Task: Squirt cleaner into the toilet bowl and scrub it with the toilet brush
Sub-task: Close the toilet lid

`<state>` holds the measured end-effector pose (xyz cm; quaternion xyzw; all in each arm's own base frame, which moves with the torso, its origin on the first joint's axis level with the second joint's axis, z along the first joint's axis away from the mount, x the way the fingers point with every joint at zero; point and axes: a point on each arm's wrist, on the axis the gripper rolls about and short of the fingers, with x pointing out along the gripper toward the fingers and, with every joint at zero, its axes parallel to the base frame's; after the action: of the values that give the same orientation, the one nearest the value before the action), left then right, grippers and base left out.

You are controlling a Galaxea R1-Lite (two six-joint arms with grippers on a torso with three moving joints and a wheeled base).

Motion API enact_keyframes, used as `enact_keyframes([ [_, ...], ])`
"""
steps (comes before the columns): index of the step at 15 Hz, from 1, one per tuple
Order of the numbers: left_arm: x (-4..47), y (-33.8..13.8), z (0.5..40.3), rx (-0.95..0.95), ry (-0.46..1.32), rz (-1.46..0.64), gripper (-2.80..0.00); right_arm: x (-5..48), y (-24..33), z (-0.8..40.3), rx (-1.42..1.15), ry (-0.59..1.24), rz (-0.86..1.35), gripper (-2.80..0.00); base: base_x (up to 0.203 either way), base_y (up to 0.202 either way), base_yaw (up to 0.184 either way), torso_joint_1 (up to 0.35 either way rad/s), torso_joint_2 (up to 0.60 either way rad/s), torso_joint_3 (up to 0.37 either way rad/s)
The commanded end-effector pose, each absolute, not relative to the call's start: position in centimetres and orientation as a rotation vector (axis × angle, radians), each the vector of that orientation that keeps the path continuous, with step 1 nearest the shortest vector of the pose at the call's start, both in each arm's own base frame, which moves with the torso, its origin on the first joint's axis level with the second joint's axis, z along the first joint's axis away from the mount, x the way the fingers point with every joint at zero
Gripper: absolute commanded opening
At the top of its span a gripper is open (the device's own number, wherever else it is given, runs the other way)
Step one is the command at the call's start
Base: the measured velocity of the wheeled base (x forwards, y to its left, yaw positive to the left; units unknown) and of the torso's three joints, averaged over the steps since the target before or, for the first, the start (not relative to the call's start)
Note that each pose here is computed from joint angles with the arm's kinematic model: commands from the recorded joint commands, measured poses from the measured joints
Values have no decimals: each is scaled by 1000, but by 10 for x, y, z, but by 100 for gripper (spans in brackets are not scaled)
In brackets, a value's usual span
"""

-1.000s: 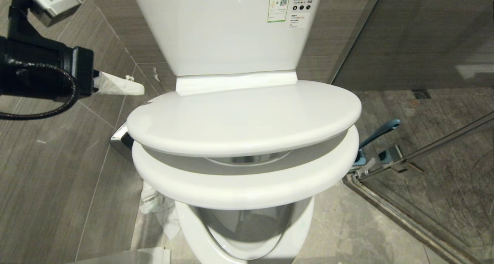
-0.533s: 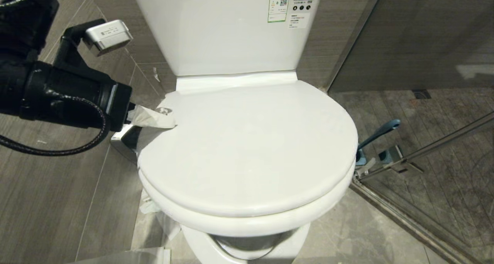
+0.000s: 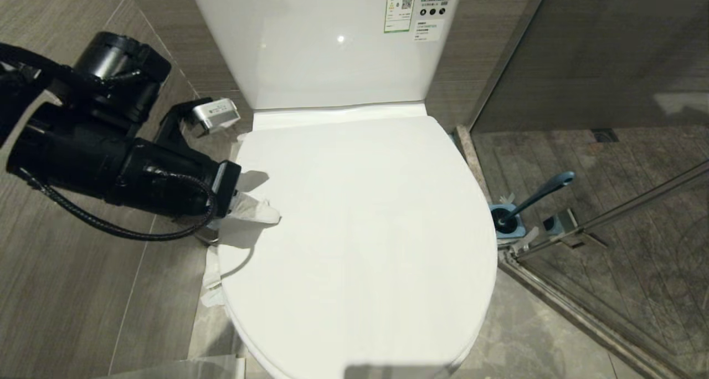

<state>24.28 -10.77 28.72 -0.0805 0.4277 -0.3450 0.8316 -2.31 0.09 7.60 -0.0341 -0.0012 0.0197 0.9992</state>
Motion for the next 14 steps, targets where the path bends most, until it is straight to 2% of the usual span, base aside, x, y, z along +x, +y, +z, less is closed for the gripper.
enact_keyframes([
  [1, 265, -105, 265, -243, 993, -666, -280, -23, 1, 76, -69, -1, 40, -280, 0, 0, 0, 0, 0, 0],
  [8, 313, -101, 231, -383, 1027, -557, -280, -23, 1, 76, -69, -1, 41, -280, 0, 0, 0, 0, 0, 0],
  [14, 333, -97, 203, -457, 1099, -513, -280, -23, 1, 76, -69, -1, 40, -280, 0, 0, 0, 0, 0, 0],
])
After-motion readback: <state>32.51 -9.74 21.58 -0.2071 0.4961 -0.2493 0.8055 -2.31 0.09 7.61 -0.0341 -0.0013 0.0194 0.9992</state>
